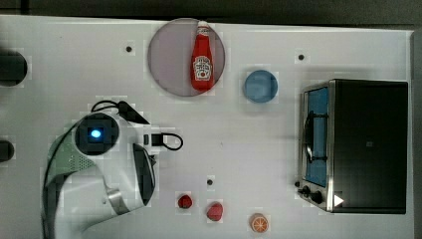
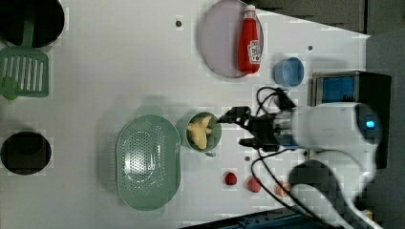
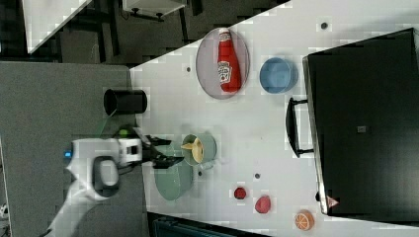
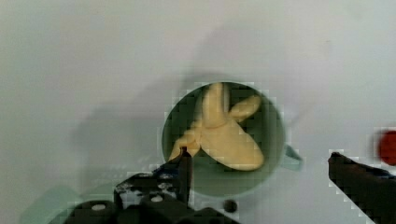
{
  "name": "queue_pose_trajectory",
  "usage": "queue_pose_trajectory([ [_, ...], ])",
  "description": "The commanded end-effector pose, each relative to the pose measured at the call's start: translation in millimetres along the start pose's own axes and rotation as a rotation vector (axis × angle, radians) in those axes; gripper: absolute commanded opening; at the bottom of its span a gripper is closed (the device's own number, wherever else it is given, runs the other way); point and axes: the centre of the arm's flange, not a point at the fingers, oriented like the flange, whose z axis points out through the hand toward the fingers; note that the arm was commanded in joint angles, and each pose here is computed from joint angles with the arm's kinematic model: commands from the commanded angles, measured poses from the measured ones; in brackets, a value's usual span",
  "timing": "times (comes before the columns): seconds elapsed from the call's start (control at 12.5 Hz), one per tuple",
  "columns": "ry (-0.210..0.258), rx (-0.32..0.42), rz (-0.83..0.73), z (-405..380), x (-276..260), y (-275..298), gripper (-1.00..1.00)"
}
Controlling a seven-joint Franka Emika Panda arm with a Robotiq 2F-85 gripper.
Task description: Pick Banana and place it in mug.
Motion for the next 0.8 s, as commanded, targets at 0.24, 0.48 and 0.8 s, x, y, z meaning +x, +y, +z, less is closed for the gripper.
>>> queue_pose_trajectory([
  [0.24, 0.088, 0.085, 0.025, -205.5, 73.9, 57.9, 1.00],
  [0.48, 0.122, -0.012, -0.011, -275.8, 110.6, 125.0, 1.00],
  [0.8, 0.130, 0.006, 0.085, -308.7, 143.9, 178.2, 1.00],
])
